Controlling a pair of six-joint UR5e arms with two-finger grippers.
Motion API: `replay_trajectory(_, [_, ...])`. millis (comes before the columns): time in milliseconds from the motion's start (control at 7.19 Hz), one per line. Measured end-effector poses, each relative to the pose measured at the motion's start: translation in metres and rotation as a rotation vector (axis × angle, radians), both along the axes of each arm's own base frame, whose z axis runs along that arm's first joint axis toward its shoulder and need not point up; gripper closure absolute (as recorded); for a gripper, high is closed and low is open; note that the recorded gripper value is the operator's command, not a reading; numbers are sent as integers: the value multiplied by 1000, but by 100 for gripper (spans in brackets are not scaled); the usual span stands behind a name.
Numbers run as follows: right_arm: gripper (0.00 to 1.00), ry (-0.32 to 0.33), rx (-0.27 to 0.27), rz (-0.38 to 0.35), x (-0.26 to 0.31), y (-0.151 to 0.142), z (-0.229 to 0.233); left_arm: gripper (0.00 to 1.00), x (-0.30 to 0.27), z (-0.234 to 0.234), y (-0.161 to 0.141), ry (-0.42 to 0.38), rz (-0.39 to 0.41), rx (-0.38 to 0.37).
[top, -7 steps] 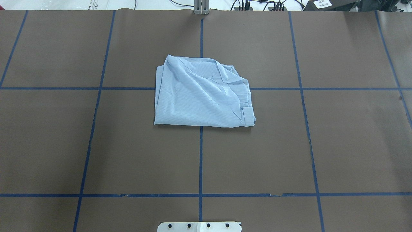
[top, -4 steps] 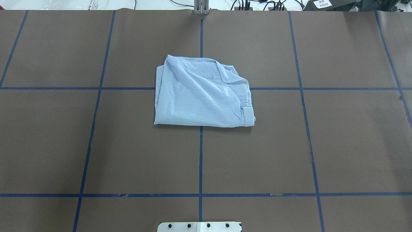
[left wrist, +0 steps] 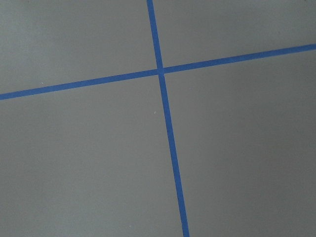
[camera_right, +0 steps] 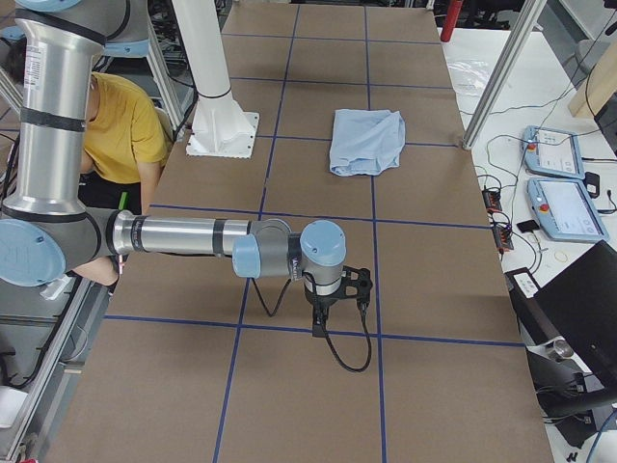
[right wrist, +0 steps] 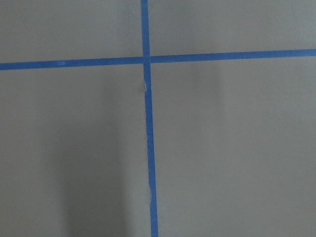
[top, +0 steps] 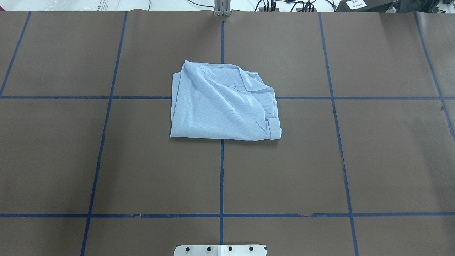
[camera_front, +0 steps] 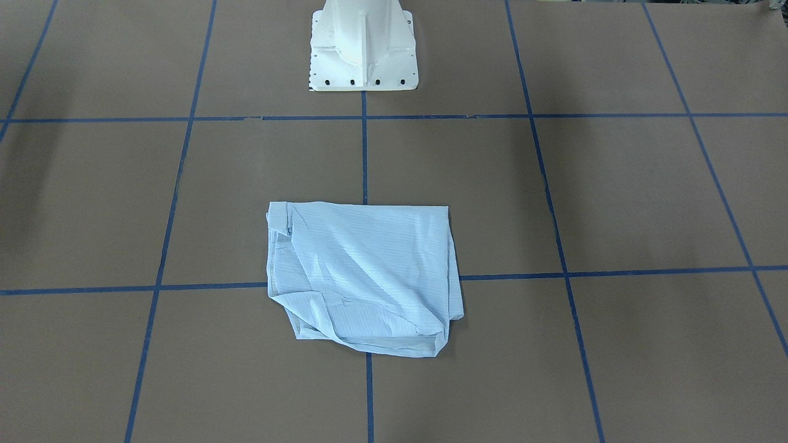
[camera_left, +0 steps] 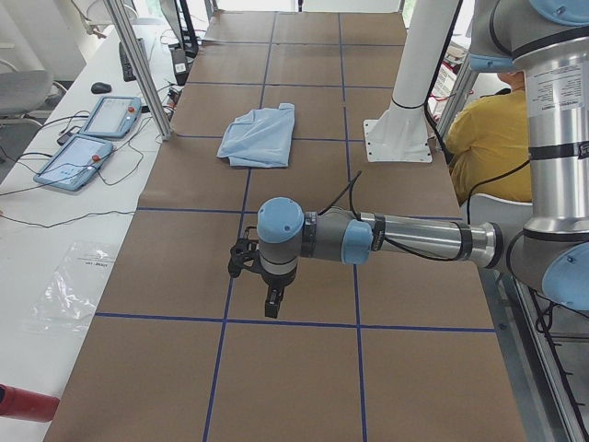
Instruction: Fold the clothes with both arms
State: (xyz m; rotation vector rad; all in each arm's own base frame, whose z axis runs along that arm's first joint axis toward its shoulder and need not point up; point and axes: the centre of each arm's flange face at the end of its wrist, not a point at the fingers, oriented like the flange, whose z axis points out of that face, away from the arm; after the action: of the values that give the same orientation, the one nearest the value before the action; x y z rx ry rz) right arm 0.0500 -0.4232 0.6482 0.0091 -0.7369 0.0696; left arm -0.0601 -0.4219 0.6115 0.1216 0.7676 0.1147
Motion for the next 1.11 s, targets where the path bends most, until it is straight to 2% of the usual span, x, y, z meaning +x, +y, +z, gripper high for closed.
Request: replay_trajectory(1112, [0, -7, -5, 1, 0, 2, 1, 0, 0, 7, 0, -1, 2, -13])
